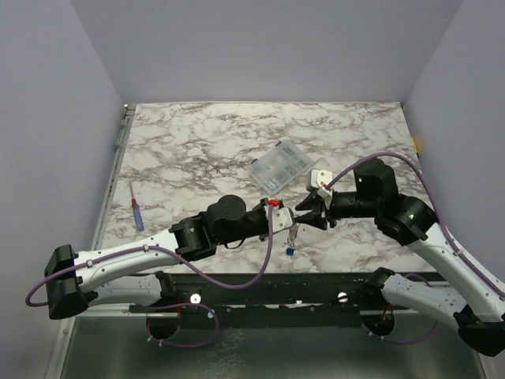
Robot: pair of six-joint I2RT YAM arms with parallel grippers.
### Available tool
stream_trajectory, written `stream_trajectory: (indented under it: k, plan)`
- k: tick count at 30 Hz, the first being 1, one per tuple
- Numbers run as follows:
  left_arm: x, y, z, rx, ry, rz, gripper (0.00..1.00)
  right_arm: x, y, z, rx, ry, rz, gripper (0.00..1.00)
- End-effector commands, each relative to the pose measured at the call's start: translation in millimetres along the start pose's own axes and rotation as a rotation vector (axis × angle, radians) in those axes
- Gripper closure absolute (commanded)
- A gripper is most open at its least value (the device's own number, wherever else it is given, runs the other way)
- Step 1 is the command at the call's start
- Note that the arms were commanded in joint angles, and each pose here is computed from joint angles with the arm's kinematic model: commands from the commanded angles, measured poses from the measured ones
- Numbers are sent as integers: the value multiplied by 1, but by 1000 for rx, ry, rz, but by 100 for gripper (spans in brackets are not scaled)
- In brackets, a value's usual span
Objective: Put the keys on the keyring
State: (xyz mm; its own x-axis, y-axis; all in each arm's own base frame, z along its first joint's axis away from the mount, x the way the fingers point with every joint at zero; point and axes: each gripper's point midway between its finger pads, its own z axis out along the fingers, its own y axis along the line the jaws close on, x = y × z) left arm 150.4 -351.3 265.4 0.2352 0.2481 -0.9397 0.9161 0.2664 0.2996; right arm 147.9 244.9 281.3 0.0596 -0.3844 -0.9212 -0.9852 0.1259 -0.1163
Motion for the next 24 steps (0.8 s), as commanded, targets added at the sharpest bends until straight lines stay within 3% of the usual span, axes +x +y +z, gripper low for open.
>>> stream_trajectory:
  k: [1,14,17,18,21,24]
  plan:
    - [-18,11,3,-41,-34,-15,100,10,-3,3,18,24,-20,64]
    - [-23,13,5,-41,-40,-13,100,11,-1,4,10,22,-49,99]
    - [-25,15,3,-50,-45,-17,100,5,-2,1,28,-6,-62,99]
    - [-26,16,2,-57,-48,-19,94,3,-3,0,40,-19,-66,99]
    - [-30,19,-4,-72,-62,-27,61,-5,-7,-4,84,-67,-91,99]
    - [-32,20,-13,-86,-77,-27,43,-14,-11,-10,132,-127,-127,100]
